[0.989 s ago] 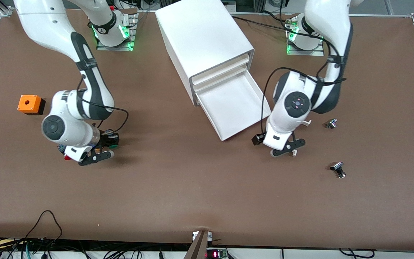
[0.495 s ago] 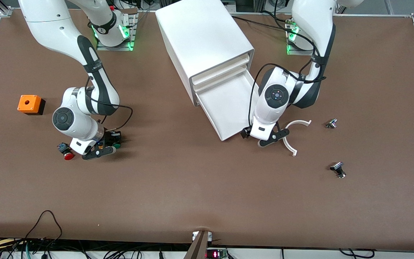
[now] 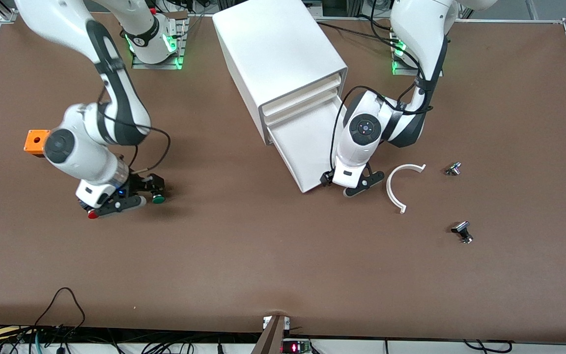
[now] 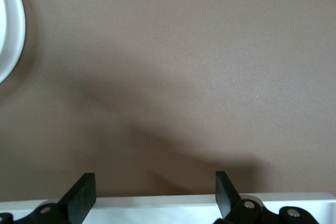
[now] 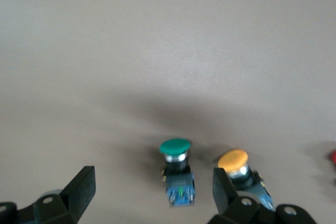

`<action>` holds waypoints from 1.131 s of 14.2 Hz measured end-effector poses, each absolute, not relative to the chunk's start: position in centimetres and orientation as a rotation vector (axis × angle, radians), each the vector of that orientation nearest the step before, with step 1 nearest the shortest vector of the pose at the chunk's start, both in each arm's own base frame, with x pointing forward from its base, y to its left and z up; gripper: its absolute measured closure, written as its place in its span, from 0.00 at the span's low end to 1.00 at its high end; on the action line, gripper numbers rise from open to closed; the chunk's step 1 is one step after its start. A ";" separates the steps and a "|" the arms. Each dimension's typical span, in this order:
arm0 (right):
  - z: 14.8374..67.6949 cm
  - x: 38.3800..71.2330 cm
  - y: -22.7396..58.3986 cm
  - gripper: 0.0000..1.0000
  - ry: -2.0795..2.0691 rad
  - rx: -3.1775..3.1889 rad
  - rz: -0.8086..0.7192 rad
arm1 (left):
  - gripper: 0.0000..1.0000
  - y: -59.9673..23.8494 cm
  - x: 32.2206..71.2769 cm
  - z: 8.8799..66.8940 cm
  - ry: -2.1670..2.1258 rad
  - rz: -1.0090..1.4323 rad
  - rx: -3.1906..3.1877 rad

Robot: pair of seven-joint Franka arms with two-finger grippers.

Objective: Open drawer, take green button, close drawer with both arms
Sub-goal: 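Place the green button beside the yellow button while the left gripper pushes the drawer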

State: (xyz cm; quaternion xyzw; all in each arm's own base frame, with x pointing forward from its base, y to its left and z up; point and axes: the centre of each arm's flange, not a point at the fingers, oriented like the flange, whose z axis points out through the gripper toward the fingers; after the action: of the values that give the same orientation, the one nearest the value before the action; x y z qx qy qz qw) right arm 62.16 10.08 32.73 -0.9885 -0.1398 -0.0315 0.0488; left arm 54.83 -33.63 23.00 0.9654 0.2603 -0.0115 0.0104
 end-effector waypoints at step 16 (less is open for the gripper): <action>59.8 53.7 2.7 0.00 -0.675 -3.033 -0.107 | 0.00 -39.4 47.0 23.0 0.731 -0.211 3.091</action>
State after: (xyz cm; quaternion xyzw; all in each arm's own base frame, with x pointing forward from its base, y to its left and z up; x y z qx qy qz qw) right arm 53.69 2.66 59.83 -0.9754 -0.2170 -0.0346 0.0162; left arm 47.00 -39.42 23.00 0.9708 0.2296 -0.0663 -0.0209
